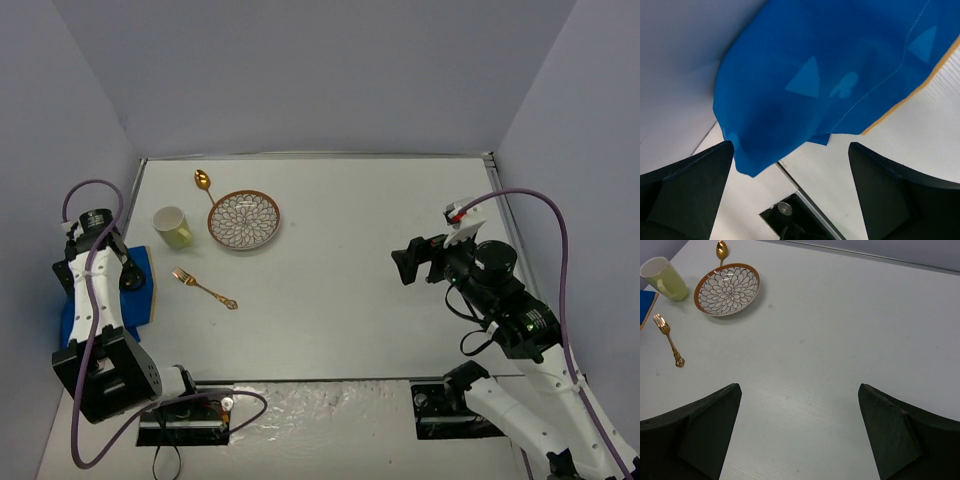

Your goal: Set the dinner table for one person

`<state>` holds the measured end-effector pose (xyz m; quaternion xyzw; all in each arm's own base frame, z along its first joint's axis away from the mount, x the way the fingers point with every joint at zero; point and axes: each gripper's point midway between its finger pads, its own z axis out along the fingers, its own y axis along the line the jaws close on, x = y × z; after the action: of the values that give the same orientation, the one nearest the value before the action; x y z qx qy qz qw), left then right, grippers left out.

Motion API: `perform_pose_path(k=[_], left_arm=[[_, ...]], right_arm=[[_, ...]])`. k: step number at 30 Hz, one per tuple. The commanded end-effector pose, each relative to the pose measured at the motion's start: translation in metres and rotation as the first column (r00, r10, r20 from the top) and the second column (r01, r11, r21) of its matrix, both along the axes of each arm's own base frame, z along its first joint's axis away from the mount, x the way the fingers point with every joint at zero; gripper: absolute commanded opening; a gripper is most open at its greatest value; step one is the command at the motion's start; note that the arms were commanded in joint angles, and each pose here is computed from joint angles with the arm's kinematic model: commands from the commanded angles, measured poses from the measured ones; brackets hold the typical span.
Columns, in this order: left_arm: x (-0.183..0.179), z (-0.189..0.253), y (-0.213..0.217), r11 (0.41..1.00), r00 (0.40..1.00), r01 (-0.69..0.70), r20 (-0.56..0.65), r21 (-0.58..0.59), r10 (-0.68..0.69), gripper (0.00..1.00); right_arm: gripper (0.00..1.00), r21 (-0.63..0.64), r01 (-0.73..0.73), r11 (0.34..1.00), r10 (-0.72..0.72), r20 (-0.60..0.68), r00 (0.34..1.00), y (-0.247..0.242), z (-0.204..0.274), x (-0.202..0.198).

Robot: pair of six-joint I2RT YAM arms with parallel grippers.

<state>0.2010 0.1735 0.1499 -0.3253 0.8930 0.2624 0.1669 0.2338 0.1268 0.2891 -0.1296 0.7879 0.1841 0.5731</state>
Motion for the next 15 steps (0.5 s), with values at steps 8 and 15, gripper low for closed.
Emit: perform_pose_path(k=[8, 15], left_arm=[[0.008, -0.011, 0.026, 0.991, 0.990, -0.126, 0.073, 0.047, 0.123, 0.97], [-0.001, -0.009, 0.039, 0.976, 0.982, -0.185, 0.050, 0.114, 0.180, 0.97]], right_arm=[[1.00, 0.005, -0.043, 0.999, 0.042, 0.086, 0.995, 0.008, 0.018, 0.003], [1.00, 0.001, -0.045, 0.999, 0.045, 0.088, 0.995, 0.007, 0.015, 0.002]])
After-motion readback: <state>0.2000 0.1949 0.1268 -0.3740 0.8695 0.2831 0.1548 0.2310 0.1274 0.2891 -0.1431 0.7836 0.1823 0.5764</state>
